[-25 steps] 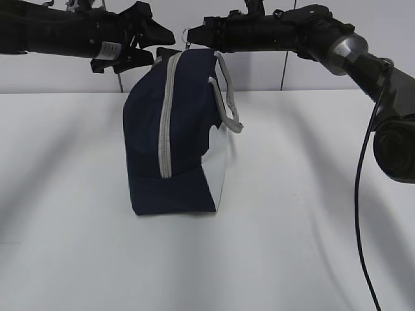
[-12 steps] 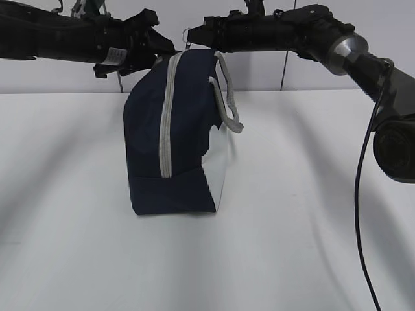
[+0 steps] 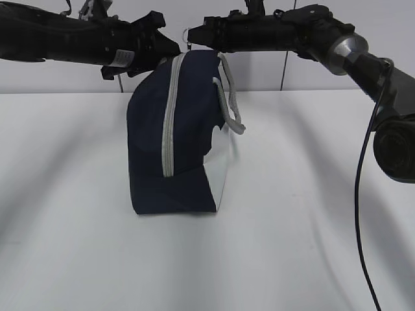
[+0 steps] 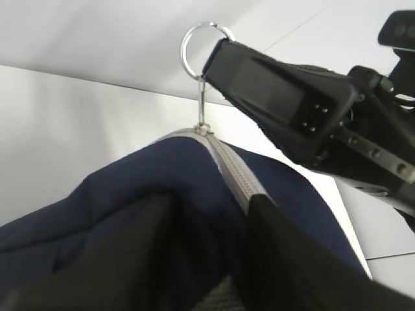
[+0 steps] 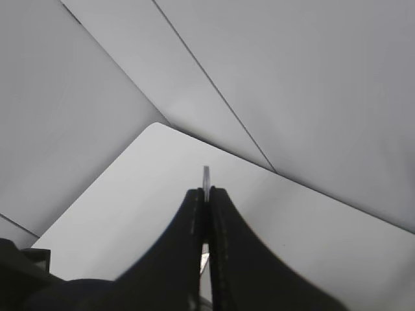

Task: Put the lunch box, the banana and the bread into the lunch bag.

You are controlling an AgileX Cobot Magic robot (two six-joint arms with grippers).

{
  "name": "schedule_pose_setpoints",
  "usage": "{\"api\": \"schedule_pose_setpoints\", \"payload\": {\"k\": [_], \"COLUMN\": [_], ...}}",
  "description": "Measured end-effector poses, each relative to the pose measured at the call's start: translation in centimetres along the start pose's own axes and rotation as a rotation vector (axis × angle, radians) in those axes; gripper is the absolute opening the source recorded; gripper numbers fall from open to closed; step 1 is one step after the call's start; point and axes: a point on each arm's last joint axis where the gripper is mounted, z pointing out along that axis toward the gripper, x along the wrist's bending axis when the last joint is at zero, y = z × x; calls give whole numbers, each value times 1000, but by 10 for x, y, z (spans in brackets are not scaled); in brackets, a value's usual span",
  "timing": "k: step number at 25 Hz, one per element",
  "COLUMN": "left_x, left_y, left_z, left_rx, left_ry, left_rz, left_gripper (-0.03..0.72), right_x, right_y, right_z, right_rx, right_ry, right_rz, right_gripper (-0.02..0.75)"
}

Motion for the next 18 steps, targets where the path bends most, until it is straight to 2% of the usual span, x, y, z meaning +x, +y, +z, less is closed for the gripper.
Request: {"api": "schedule_pose_setpoints", "payload": {"k": [5,8,12,18], "left_x": [1,1,-3,-7], "left_y": [0,0,0,1], "left_z": [1,1,1,-3], "left_rx": [1,3,20,45], "left_ry": [1,-1,-24,-51], "left_rz": [1,1,15,88], "left_gripper": [114,51,19,15], "right_x": [0,0,0,-3], "right_y": [0,0,0,1], "right_z": [0,0,0,-3], "right_rx": [0,-1,-1,2], "right_ry": [0,-1,-1,-1], "right_rz": [0,0,4,30], "right_gripper": [-16,-16,-16,-16]}}
